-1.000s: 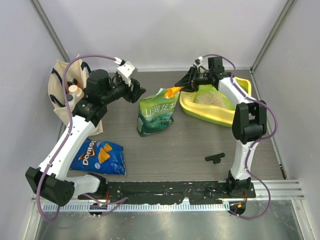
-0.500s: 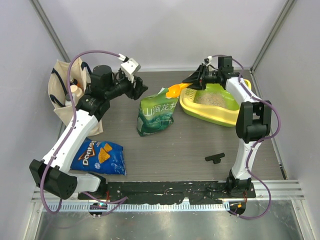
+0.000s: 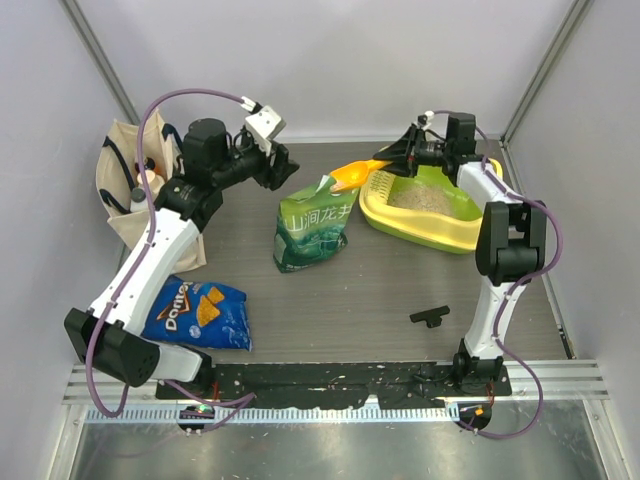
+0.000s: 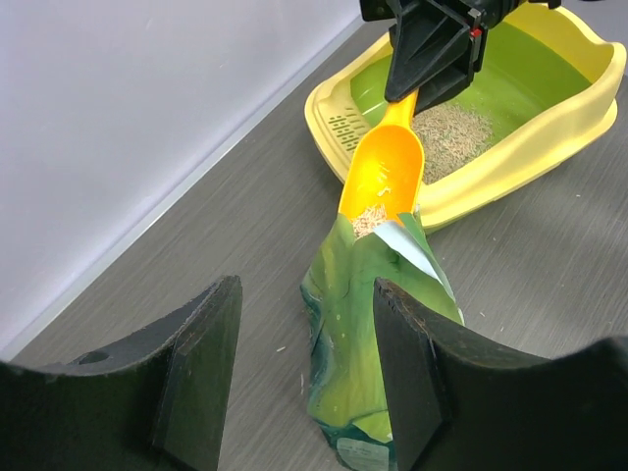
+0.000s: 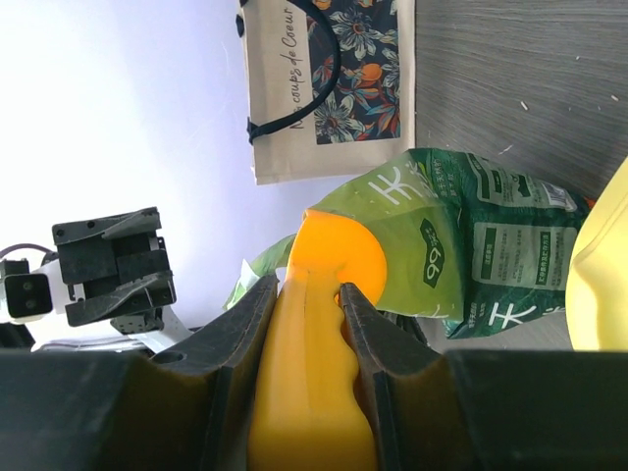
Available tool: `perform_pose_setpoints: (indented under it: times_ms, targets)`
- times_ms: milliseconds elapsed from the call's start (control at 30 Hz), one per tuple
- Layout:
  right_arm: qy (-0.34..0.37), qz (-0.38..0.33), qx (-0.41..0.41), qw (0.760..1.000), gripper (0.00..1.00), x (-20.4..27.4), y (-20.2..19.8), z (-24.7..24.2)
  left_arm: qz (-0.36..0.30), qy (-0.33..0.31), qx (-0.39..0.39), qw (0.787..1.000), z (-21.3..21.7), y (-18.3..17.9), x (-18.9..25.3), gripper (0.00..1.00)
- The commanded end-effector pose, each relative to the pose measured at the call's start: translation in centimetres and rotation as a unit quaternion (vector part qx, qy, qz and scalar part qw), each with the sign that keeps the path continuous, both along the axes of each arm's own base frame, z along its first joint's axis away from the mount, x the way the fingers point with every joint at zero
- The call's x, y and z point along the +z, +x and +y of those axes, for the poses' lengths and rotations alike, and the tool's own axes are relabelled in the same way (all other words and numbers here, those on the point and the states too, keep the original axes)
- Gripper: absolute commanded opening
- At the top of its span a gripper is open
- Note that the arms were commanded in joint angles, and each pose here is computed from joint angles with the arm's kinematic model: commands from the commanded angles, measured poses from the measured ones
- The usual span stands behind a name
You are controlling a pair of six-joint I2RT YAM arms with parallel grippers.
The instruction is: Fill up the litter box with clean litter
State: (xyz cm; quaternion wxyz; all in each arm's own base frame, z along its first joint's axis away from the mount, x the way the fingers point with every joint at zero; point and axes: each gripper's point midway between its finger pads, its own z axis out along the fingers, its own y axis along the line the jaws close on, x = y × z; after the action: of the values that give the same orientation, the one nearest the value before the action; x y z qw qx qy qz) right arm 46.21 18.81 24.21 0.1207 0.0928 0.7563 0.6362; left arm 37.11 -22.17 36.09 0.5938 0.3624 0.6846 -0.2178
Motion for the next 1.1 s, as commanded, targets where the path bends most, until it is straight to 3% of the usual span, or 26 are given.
perform_pose_setpoints:
  times_ms: [0,667,1067]
  targets:
    - [0.025,-0.065,-0.013,0.997,0.01,3.6,0.3,-1.7,-0.033,0.004,-0.006,0.999,0.0,0.3,2.3,0.59]
    - [0.029,-0.062,-0.04,0.997,0.01,4.6,-0.1,-5.0,-0.03,0.007,-0.022,0.999,-0.7,0.8,1.5,0.59]
    - [-0.014,-0.112,-0.145,0.983,0.01,6.4,0.9,-14.4,-0.037,-0.007,-0.044,0.998,-1.7,1.1,1.7,0.6]
